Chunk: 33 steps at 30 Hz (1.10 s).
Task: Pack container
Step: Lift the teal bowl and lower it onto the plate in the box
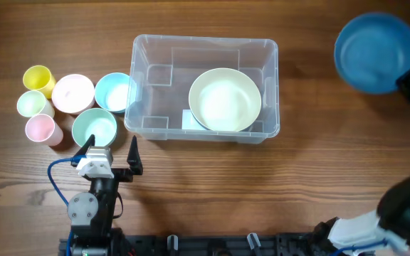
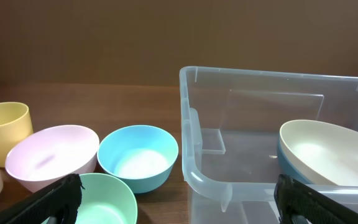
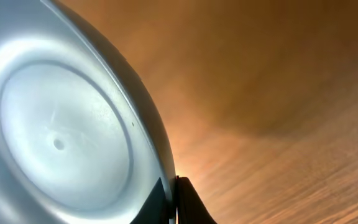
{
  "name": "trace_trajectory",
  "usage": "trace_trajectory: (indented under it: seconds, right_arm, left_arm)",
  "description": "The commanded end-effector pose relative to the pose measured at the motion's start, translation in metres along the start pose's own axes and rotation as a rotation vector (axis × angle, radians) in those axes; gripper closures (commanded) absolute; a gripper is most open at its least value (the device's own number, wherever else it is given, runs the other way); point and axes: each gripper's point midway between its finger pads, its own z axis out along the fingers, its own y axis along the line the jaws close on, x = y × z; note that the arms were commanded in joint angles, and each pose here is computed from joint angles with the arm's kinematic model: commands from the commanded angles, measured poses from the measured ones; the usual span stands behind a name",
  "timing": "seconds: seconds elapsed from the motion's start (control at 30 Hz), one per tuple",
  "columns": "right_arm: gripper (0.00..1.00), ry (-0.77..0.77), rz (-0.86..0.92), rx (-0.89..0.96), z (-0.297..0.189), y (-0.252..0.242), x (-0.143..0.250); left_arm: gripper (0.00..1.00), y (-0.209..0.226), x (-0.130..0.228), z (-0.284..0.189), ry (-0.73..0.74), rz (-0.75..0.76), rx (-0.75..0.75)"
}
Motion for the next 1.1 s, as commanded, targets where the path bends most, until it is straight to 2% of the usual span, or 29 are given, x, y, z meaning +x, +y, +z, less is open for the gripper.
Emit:
trace_trajectory:
  seconds: [0.0, 0.2, 0.43, 0.67, 0.9, 1.07]
  right_arm:
    - [0.95, -0.096, -0.168, -0.184, -0.064, 0.078, 0.005]
    - [0.96, -0.143, -0.541, -0.309, -0.112, 0.175, 0.069]
    - [0.96, -0.198, -0.876, -0.199, -0.114, 0.235, 0.147]
    - [0.96, -0.099, -0.988, -0.133, -0.069, 0.252, 0.197]
    - [0.96, 0.095, -1.032, -0.028, 0.008, 0.236, 0.235]
    - [0.96, 0.214, -1.048, -0.011, 0.044, 0.225, 0.261]
  left_arm:
    - [0.0, -0.002, 0.002, 0.0, -0.001, 0.017, 0.014]
    - [0.0, -0.002, 0.002, 0.0, -0.001, 0.017, 0.014]
    - [0.0, -0.002, 0.002, 0.0, -0.001, 0.016, 0.014]
    - [0.0, -0.002, 0.002, 0.0, -0.001, 0.017, 0.014]
    - [0.0, -0.002, 0.002, 0.0, -0.001, 0.016, 0.014]
    - [0.0, -0.002, 0.002, 0.0, -0.001, 0.017, 0.014]
